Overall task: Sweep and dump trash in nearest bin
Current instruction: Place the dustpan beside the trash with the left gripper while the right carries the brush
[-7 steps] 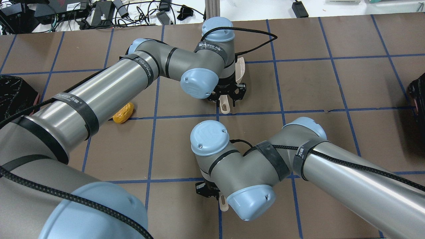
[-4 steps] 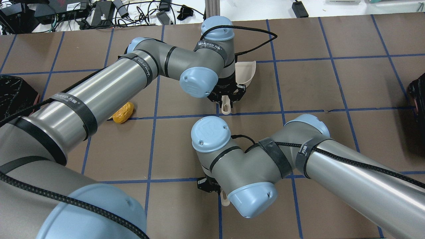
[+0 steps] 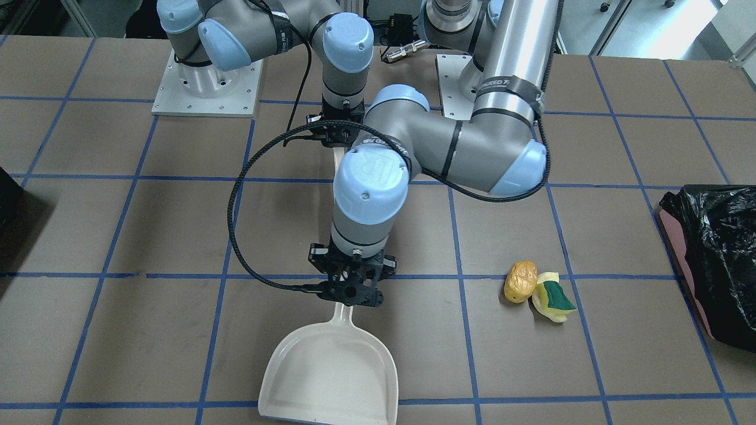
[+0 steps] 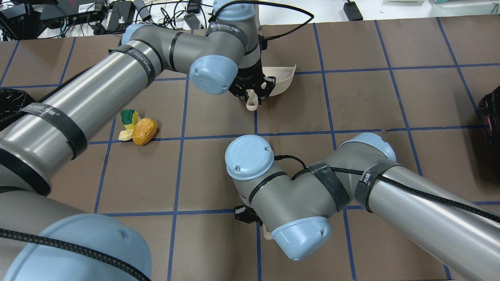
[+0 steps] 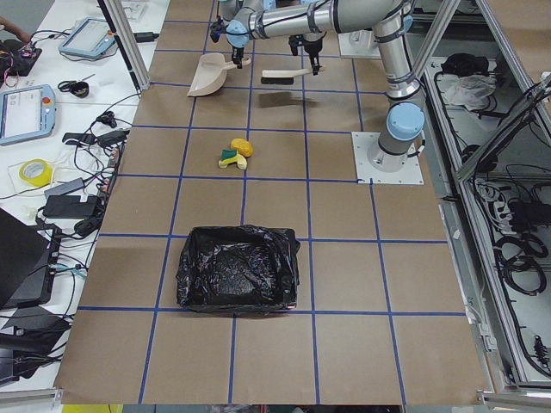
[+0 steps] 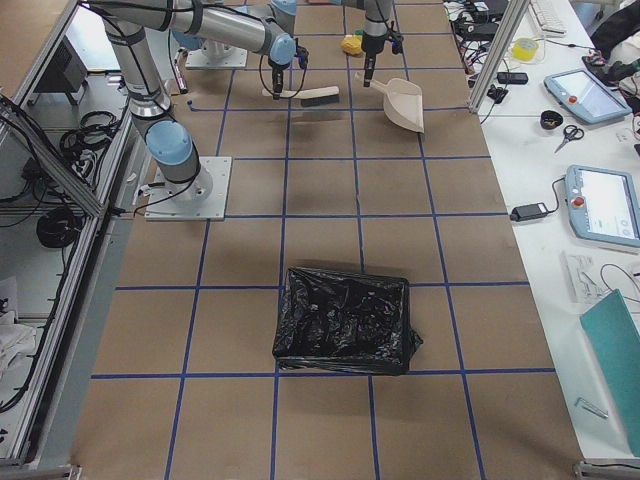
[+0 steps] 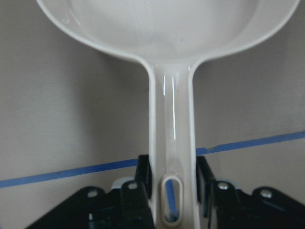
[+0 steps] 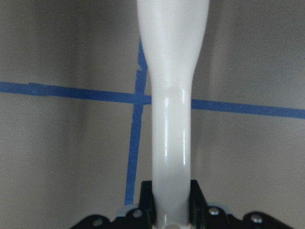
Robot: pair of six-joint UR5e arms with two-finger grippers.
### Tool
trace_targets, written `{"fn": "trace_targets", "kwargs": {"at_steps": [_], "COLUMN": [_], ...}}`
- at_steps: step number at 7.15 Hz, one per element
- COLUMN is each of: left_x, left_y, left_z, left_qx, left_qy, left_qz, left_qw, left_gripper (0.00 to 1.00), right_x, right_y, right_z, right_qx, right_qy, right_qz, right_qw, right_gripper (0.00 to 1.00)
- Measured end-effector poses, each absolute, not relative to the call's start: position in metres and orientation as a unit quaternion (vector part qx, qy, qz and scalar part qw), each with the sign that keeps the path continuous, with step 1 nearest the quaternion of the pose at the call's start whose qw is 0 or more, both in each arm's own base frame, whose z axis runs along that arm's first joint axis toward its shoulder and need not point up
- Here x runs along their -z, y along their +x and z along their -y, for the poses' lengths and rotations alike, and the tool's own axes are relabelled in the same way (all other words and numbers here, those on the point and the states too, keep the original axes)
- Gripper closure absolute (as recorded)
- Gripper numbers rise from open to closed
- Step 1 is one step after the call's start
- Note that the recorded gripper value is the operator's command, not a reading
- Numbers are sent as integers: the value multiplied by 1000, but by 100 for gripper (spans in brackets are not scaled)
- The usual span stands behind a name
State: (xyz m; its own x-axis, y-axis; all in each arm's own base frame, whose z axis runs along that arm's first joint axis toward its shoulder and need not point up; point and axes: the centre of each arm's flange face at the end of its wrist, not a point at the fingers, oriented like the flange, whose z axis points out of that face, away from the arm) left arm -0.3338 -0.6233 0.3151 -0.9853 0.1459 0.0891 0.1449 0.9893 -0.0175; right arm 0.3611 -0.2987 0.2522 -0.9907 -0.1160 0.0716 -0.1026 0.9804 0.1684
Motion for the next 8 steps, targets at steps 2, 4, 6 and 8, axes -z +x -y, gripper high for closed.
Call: {"fn": "trace_targets", "kwargs": {"at_steps": [2,4,6,8], "left_x": [-370,-412,-436,-439], "left_y": [-247,-163,-89,12], "left_z": [656,664,661,654], "left_qx": [-38,-55,-59,-42], "left_qy": [-103,-139,-203,-284], "left_qz": [993,989,977,957], "left_qw": [33,13,-24,-43], "left_gripper": [100,100,100,100], "right_x": [-261,-285,-312,-316], "right_y": [359,360,365,385], "right_z": [301,326,360,413], "right_qx": [72,59,65,68], "right_qy": [54,48,37,28], "right_qz": [995,996,996,997], "right_qw": [39,40,42,38], "right_gripper": [100,100,100,100]}}
